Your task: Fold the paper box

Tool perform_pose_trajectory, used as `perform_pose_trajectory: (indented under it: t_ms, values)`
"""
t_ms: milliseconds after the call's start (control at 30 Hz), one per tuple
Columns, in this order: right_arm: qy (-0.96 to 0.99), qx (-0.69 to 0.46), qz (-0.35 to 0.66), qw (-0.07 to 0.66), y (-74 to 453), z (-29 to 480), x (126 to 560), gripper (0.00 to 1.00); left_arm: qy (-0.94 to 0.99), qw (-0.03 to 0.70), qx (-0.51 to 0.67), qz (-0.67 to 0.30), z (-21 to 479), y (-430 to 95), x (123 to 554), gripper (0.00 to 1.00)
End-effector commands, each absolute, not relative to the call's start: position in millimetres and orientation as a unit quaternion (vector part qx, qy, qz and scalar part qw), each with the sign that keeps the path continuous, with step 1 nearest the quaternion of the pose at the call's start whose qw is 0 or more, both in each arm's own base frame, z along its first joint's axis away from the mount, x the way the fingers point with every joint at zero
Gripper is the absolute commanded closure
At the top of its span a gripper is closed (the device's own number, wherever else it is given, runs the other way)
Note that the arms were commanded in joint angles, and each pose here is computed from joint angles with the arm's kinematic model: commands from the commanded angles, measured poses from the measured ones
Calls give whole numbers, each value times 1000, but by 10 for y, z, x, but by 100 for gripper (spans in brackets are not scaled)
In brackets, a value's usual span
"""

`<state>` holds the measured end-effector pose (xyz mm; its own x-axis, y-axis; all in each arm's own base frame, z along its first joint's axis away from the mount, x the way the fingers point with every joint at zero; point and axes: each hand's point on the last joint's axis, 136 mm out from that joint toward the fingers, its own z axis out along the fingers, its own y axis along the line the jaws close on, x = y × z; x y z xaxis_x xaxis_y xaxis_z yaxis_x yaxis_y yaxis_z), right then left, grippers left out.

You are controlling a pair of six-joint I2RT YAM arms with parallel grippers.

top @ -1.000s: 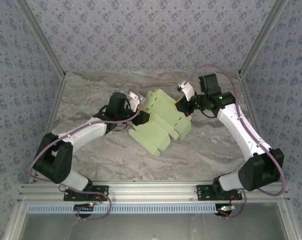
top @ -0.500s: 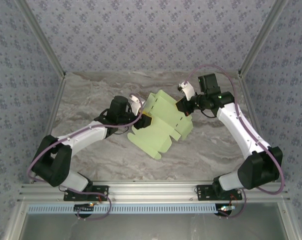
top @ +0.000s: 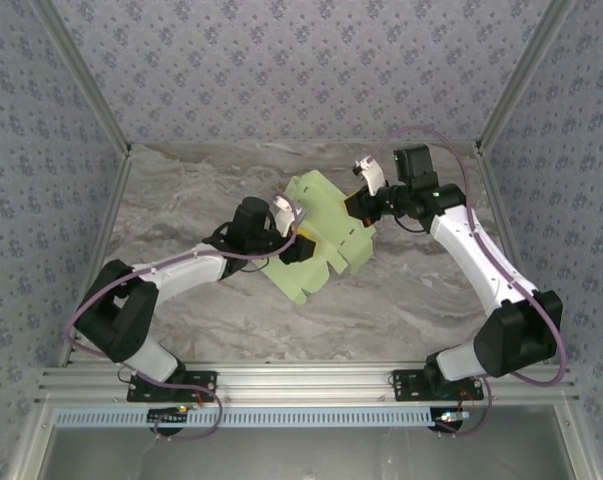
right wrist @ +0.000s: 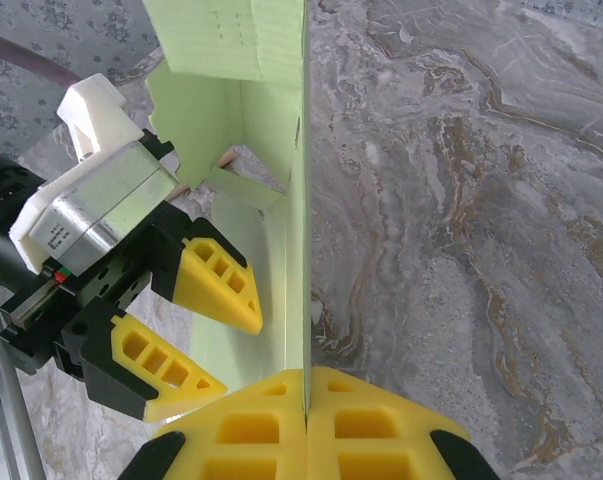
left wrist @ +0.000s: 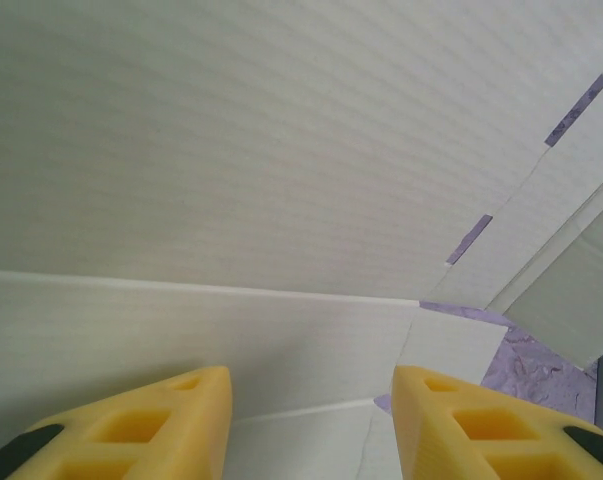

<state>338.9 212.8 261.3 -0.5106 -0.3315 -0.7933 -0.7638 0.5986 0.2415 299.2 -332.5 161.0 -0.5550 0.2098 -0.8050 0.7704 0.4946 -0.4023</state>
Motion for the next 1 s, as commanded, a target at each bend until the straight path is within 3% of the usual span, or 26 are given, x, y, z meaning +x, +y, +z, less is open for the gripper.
perform_pose_trajectory:
  t_ms: [0, 433, 967]
  values:
    - [823, -335, 292, 353, 2088, 2545, 3373, 100, 777, 385, 311, -389, 1795, -3282, 3025, 54]
    - [839, -334, 267, 335, 1984, 2465, 3368, 100, 790, 403, 309, -344, 2114, -2816, 2988, 46]
    - [837, -340, 279, 326, 2071, 2425, 3373, 100, 825, 397, 280, -287, 1918, -2812, 3554, 43]
